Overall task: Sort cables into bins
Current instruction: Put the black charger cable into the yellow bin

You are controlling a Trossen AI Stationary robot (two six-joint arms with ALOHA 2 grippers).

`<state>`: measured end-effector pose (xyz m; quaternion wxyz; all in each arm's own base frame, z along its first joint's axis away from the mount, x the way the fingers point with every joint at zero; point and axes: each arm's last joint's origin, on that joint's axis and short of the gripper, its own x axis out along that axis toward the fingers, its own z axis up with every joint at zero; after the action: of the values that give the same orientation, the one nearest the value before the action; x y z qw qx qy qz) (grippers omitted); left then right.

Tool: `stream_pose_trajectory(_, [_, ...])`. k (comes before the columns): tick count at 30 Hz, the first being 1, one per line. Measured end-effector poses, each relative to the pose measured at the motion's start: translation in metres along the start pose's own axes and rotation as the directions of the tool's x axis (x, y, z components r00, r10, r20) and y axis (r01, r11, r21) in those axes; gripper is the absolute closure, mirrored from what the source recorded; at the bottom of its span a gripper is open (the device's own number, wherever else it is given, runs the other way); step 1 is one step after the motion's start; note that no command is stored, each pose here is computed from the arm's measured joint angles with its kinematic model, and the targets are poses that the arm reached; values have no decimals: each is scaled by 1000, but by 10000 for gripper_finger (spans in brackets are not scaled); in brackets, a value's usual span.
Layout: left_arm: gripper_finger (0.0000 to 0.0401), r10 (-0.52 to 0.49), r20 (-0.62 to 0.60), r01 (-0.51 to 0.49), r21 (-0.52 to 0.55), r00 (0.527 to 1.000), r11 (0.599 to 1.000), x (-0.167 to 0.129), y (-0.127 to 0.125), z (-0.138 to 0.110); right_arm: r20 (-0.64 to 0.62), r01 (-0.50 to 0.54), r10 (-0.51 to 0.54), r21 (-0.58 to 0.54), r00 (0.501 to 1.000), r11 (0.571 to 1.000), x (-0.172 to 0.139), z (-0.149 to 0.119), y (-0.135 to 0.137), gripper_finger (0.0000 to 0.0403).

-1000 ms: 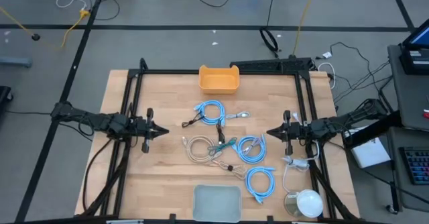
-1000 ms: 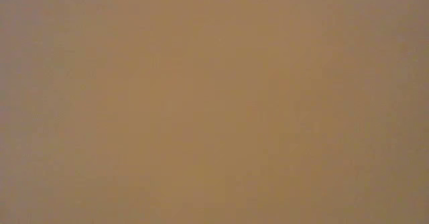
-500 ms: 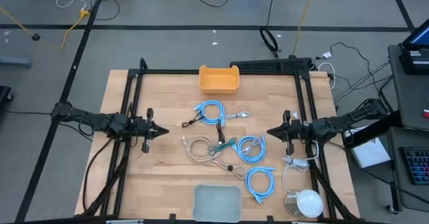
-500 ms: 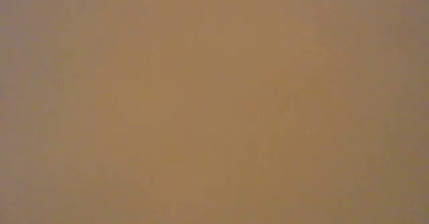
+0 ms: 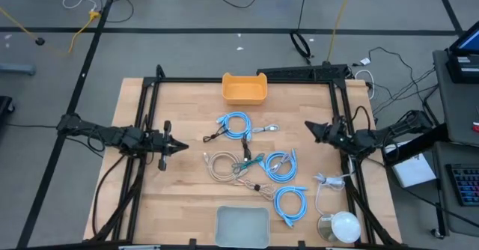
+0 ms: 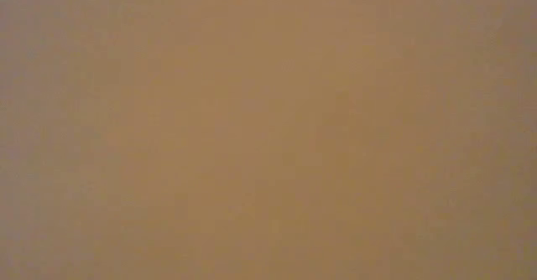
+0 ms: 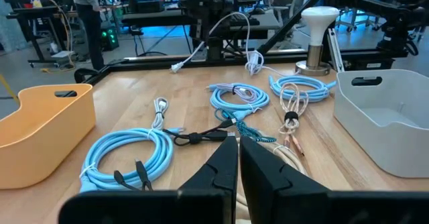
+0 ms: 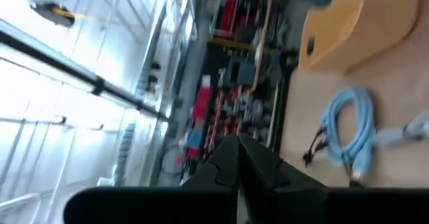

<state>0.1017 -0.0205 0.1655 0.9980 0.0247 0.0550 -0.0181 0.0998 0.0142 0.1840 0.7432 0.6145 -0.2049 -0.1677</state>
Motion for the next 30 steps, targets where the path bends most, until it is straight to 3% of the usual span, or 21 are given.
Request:
stream_pose_trajectory(14, [377, 0, 0, 0, 0, 1000, 1000, 0, 0, 0, 67, 46, -32, -225, 997, 973, 1, 1, -2, 403])
stream_pose_trajectory(22, [377, 0, -1, 0, 0, 1000, 1000, 0, 0, 0, 174, 99, -61, -217, 983, 971, 1, 3, -3, 403])
stream_pose_trajectory(30, [377, 0, -1, 0, 0, 1000, 1000, 0, 0, 0, 170, 103, -66, -222, 983, 970, 1, 2, -4, 403])
